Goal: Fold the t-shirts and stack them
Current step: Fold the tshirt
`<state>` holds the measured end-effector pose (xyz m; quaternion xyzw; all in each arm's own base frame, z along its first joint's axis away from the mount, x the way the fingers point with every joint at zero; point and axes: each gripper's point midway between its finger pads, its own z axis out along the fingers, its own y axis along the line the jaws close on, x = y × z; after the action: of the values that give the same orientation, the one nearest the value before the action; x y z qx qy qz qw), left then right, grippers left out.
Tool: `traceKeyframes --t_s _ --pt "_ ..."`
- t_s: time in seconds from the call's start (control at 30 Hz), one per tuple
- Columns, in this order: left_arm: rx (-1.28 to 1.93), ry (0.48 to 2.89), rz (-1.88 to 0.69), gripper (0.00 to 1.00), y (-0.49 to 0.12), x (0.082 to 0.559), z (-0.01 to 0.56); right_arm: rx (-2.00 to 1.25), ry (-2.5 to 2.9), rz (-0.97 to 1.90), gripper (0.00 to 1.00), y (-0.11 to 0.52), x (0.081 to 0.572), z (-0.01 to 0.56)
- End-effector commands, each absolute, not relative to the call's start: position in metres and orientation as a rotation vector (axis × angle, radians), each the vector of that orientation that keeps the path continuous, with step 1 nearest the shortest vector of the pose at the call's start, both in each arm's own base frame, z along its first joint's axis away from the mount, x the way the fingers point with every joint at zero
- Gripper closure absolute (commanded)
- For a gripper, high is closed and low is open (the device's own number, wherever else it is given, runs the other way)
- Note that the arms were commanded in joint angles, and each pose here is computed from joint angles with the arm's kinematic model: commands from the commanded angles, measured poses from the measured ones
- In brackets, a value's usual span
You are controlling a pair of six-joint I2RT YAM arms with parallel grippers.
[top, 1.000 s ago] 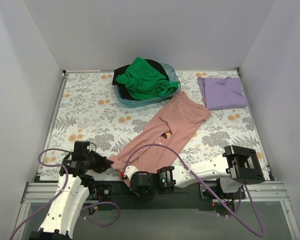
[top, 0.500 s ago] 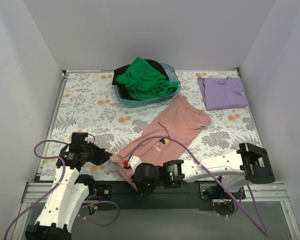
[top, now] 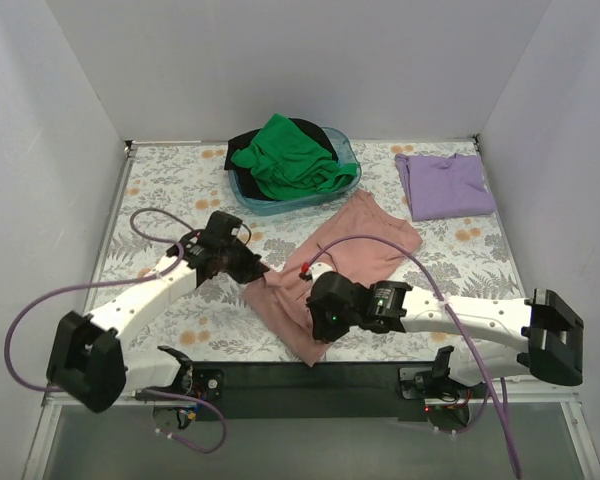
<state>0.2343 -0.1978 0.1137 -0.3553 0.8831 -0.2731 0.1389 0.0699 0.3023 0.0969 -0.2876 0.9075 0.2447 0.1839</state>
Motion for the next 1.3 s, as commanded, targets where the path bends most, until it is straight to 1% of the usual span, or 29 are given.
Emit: traceKeyframes --t_s 0.0,0.03,0.07,0.1,0.17,0.27,0.37,0.47,0.57,0.6,0.77,0.8,0.83,0.87,0.9,0.93,0.97,1.0,1.03,1.07,1.1,1.13,1.2,1.27 --pt "-1.015 2.430 -0.793 1.00 -0.214 0.283 0.132 -0.740 2.609 0.624 0.99 0.278 0.088 0.091" --pt "-0.995 2.431 -0.812 1.00 -0.221 0.288 0.133 -0.733 2.619 0.605 0.99 0.272 0.092 0.089" --pt "-0.998 2.467 -0.783 1.00 -0.225 0.292 0.120 -0.715 2.624 0.593 0.99 0.269 0.097 0.087" --pt "-0.968 2.458 -0.805 1.00 -0.233 0.301 0.129 -0.664 2.628 0.572 0.99 0.262 0.108 0.087" --pt "-0.969 2.488 -0.772 1.00 -0.239 0.309 0.116 -0.625 2.613 0.542 0.99 0.255 0.125 0.089" --pt "-0.936 2.496 -0.800 1.00 -0.252 0.324 0.119 -0.574 2.594 0.507 0.99 0.243 0.145 0.091" --pt "-0.916 2.509 -0.776 1.00 -0.260 0.336 0.111 -0.525 2.583 0.483 0.99 0.232 0.162 0.093" --pt "-0.889 2.519 -0.783 1.00 -0.268 0.344 0.111 -0.491 2.589 0.484 0.99 0.224 0.173 0.094" --pt "-0.853 2.569 -0.787 1.00 -0.279 0.347 0.099 -0.466 2.601 0.476 0.99 0.219 0.180 0.092" --pt "-0.855 2.601 -0.770 1.00 -0.282 0.347 0.086 -0.462 2.607 0.470 0.99 0.218 0.180 0.090" --pt "-0.835 2.632 -0.752 1.00 -0.290 0.355 0.075 -0.419 2.640 0.419 0.99 0.208 0.191 0.080" --pt "-0.837 2.639 -0.734 0.95 -0.289 0.355 0.073 -0.418 2.656 0.403 0.98 0.206 0.192 0.076" --pt "-0.838 2.629 -0.727 0.74 -0.289 0.358 0.075 -0.394 2.664 0.388 0.94 0.203 0.196 0.074" --pt "-0.823 2.629 -0.724 0.60 -0.288 0.359 0.076 -0.384 2.670 0.381 0.91 0.202 0.198 0.073" --pt "-0.811 2.625 -0.721 0.42 -0.289 0.360 0.078 -0.360 2.683 0.372 0.86 0.201 0.199 0.070" --pt "-0.805 2.621 -0.720 0.11 -0.288 0.361 0.081 -0.342 2.687 0.363 0.78 0.200 0.201 0.070" --pt "-0.792 2.612 -0.720 0.02 -0.288 0.362 0.086 -0.322 2.678 0.353 0.62 0.199 0.206 0.074" --pt "-0.765 2.608 -0.720 0.02 -0.288 0.364 0.091 -0.303 2.667 0.343 0.53 0.199 0.209 0.077" --pt "-0.759 2.605 -0.715 0.02 -0.287 0.364 0.095 -0.277 2.659 0.339 0.47 0.199 0.211 0.081" --pt "-0.743 2.590 -0.723 0.02 -0.286 0.364 0.104 -0.267 2.645 0.327 0.37 0.198 0.215 0.085" --pt "-0.732 2.589 -0.707 0.02 -0.283 0.362 0.108 -0.262 2.629 0.332 0.32 0.198 0.216 0.090" --pt "-0.727 2.579 -0.705 0.02 -0.280 0.361 0.113 -0.251 2.619 0.330 0.24 0.197 0.217 0.093" --pt "-0.719 2.553 -0.690 0.02 -0.269 0.350 0.122 -0.240 2.591 0.314 0.18 0.193 0.220 0.101" --pt "-0.730 2.544 -0.658 0.02 -0.257 0.340 0.123 -0.262 2.565 0.353 0.09 0.196 0.219 0.110"
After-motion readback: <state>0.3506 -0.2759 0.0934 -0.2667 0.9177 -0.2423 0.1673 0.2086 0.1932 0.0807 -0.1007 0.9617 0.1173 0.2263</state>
